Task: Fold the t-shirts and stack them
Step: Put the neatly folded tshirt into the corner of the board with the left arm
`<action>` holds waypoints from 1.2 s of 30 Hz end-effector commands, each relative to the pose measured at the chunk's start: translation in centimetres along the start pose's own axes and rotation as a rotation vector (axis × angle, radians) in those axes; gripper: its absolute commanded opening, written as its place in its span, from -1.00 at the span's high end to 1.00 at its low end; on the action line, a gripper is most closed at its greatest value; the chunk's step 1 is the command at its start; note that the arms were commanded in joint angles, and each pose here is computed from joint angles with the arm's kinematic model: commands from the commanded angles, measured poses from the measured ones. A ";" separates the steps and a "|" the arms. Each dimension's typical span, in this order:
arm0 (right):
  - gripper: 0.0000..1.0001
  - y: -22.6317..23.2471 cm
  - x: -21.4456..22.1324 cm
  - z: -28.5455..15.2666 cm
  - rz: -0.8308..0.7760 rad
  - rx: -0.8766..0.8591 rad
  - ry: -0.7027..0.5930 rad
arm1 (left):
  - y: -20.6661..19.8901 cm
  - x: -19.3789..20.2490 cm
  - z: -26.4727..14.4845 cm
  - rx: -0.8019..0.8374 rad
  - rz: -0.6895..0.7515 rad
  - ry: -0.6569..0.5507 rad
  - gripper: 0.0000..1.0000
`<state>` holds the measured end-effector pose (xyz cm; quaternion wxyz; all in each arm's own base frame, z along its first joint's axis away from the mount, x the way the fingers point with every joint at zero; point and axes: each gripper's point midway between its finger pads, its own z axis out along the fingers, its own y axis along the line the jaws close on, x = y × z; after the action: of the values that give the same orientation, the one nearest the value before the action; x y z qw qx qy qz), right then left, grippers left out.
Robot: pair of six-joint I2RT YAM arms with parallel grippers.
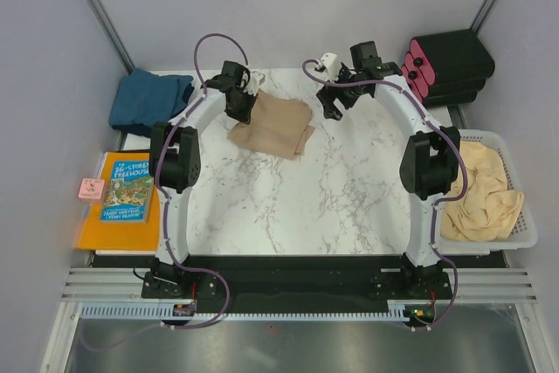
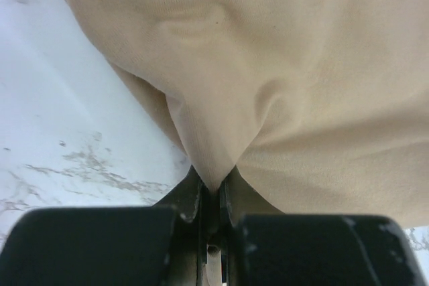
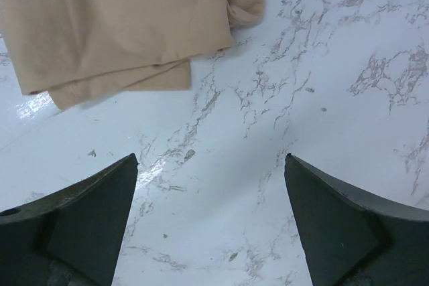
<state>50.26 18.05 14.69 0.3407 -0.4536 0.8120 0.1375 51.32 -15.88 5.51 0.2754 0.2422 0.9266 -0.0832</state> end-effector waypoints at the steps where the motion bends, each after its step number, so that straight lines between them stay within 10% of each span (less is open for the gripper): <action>1: -0.95 0.8 0.4 -1.0 -0.008 0.001 0.010 | 3.5 -2.5 -0.6 -0.097 0.088 -0.037 0.96; 36: -0.91 2.1 2.4 -3.9 0.022 0.016 0.028 | 26.6 -4.2 -11.1 -0.550 0.359 -0.015 0.96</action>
<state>46.29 15.54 13.30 0.3062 -0.4436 0.8318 0.1328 60.68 5.52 12.71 0.3239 0.2989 0.8841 0.1550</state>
